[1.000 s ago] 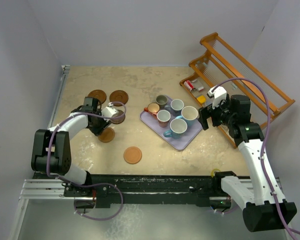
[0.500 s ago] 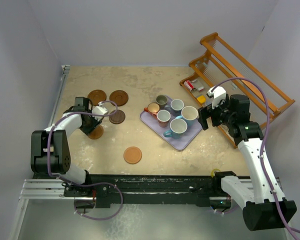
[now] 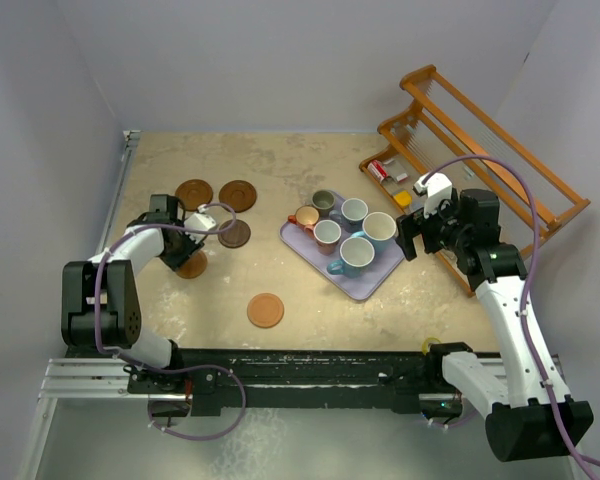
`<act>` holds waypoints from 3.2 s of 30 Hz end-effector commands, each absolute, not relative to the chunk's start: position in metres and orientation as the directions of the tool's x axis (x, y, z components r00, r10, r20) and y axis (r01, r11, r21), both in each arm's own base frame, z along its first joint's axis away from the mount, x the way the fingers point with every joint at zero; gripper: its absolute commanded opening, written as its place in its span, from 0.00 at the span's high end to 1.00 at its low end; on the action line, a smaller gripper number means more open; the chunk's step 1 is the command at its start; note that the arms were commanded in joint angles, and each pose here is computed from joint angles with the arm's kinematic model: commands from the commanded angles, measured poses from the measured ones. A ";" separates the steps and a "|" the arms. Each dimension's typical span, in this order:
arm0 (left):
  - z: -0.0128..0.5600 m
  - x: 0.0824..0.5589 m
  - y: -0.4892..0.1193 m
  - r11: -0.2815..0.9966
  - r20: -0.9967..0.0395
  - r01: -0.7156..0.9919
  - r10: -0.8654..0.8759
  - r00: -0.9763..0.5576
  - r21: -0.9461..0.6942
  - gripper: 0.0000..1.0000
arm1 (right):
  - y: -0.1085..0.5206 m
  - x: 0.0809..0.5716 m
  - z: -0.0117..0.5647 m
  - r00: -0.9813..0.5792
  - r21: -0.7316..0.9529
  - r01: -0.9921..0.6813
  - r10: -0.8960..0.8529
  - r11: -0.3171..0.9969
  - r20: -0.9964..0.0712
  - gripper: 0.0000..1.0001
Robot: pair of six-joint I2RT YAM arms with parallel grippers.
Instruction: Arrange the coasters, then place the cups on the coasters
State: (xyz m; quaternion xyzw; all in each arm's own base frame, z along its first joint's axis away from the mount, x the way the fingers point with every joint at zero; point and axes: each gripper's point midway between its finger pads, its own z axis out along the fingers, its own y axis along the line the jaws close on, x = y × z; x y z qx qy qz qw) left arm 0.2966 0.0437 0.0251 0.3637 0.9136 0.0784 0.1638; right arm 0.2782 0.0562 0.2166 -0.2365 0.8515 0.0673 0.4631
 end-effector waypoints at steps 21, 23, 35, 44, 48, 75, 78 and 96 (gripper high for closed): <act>0.023 0.258 0.045 0.741 -0.160 0.649 0.671 -0.724 0.174 0.57 | 0.063 0.277 0.228 -0.414 -0.107 -0.498 -0.344 0.861 -0.843 0.00; 0.033 0.269 0.038 0.760 -0.219 0.627 0.649 -0.728 0.168 0.56 | 0.063 0.277 0.228 -0.414 -0.108 -0.497 -0.345 0.861 -0.842 0.00; 0.087 0.287 -0.042 0.726 -0.534 0.688 0.583 -0.612 0.002 0.47 | 0.062 0.277 0.227 -0.415 -0.115 -0.492 -0.348 0.863 -0.841 0.00; 0.097 0.256 -0.138 0.458 -0.613 0.889 0.707 -0.353 0.017 0.41 | 0.060 0.278 0.226 -0.418 -0.120 -0.487 -0.351 0.865 -0.838 0.00; 0.085 0.244 -0.163 0.353 -0.589 0.935 0.764 -0.263 0.040 0.37 | 0.059 0.278 0.226 -0.417 -0.126 -0.482 -0.354 0.867 -0.837 0.00; 0.009 0.245 -0.181 0.189 -0.347 0.975 0.928 -0.137 0.121 0.48 | 0.057 0.279 0.224 -0.423 -0.131 -0.482 -0.360 0.867 -0.832 0.00; 0.011 0.251 -0.169 0.233 -0.351 0.964 0.920 -0.176 0.129 0.50 | 0.057 0.279 0.223 -0.424 -0.131 -0.482 -0.362 0.866 -0.830 0.00; 0.006 0.276 -0.080 0.461 -0.300 0.861 0.871 -0.390 0.217 0.57 | 0.059 0.277 0.227 -0.408 -0.132 -0.491 -0.361 0.861 -0.839 0.00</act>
